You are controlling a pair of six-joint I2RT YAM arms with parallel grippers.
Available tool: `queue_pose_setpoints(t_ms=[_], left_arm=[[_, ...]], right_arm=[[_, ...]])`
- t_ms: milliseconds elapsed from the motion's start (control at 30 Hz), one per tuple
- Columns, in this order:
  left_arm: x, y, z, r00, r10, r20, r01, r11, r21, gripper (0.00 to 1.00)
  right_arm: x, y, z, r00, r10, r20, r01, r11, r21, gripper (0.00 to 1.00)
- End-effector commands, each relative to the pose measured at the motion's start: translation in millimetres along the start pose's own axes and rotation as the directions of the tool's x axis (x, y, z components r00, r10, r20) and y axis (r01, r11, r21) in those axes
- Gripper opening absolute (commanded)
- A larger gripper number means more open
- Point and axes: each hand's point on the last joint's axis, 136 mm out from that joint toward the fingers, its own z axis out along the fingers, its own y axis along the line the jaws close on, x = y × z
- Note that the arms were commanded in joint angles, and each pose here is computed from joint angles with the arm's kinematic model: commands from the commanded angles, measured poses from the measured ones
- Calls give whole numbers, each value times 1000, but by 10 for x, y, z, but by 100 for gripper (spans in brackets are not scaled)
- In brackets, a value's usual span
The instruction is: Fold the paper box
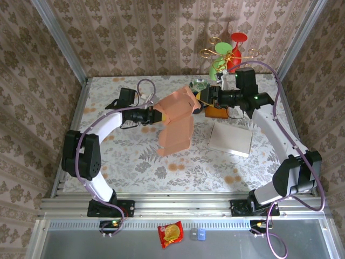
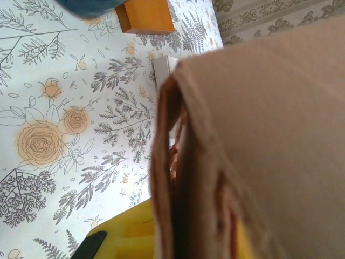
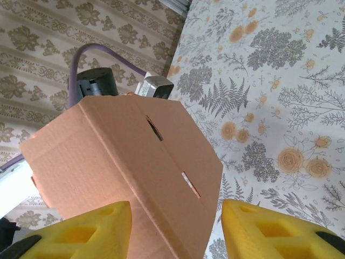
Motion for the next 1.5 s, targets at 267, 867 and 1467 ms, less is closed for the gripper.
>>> queue_pose_setpoints(t_ms=[267,867,1467], left_arm=[[24,-43,-3,1000,4,-31,-4,1000,4,0],[64,32,-53,999,-9,-39,5,996,-87,0],[184,48,-118,997,-39,-74,18,965,-263,0]], right_arm=[[107,216,159,991,-104,-80,102,994,-33,47],[317,44,368,944,-249,-214,298,925,234,44],[334,-323,449,879,-327,-349,477,642,600,32]])
